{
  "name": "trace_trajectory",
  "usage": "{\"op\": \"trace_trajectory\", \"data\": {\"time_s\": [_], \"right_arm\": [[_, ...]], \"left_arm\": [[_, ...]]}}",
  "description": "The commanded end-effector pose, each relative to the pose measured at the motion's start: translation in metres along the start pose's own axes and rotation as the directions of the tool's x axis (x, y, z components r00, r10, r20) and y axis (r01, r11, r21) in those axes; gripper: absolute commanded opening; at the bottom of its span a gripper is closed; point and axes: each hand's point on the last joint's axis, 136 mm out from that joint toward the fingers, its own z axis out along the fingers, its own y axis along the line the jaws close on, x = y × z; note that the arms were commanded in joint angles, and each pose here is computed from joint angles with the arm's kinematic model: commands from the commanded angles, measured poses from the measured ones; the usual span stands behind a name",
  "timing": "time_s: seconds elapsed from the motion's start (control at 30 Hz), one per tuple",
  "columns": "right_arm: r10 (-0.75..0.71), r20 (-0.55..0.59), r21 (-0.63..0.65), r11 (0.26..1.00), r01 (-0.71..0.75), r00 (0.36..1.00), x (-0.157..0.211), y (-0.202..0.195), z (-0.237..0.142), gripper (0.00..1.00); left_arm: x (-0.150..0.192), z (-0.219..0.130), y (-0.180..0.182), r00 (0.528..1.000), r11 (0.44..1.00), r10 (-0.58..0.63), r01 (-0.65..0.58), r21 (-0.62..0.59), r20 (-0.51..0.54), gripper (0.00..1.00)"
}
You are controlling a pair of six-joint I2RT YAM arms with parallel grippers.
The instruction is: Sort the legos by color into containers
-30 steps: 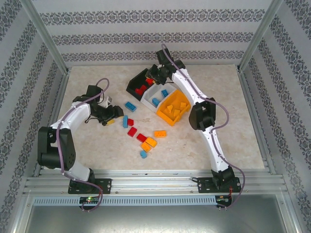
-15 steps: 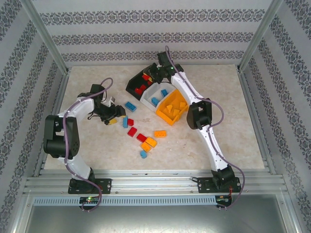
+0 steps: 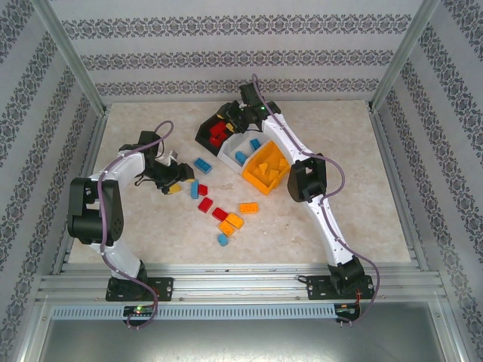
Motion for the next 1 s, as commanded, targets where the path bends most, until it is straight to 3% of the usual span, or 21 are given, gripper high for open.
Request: {"op": "trace_trajectory", "data": {"time_s": [0.0,0.27,0.63,0.8,0.97], "right_arm": [[-0.011,-0.024,-0.006,1.0,0.011,1.0,0.009,0.003,0.004,0.57],[-0.043,-0.027,-0.021,0.999,0.043,0.999,0.015,0.018,-0.008,0.58],[-0.179,-0.042,-0.112,0.978,0.173,0.983,0.045,0.077,-0.055,0.59],[-0.282,-0.075,-0.077,0.958,0.277,0.956,0.073,0.084,-0.083,0.6],[-0.387,-0.129,0.041,0.918,0.395,0.913,0.106,0.067,-0.109,0.6]], "left_arm": [[0.0,-0.003,0.0,1.0,1.0,-0.014,0.014,0.017,-0.011,0.67],[0.002,-0.008,-0.004,1.0,1.0,-0.007,0.007,0.029,0.003,0.67],[0.007,-0.013,-0.013,1.0,0.998,-0.008,0.006,0.07,0.023,0.67],[0.011,-0.019,-0.018,0.999,0.997,0.007,-0.01,0.077,0.04,0.67],[0.016,-0.029,-0.023,0.997,0.997,0.037,-0.042,0.071,0.073,0.68]]}}
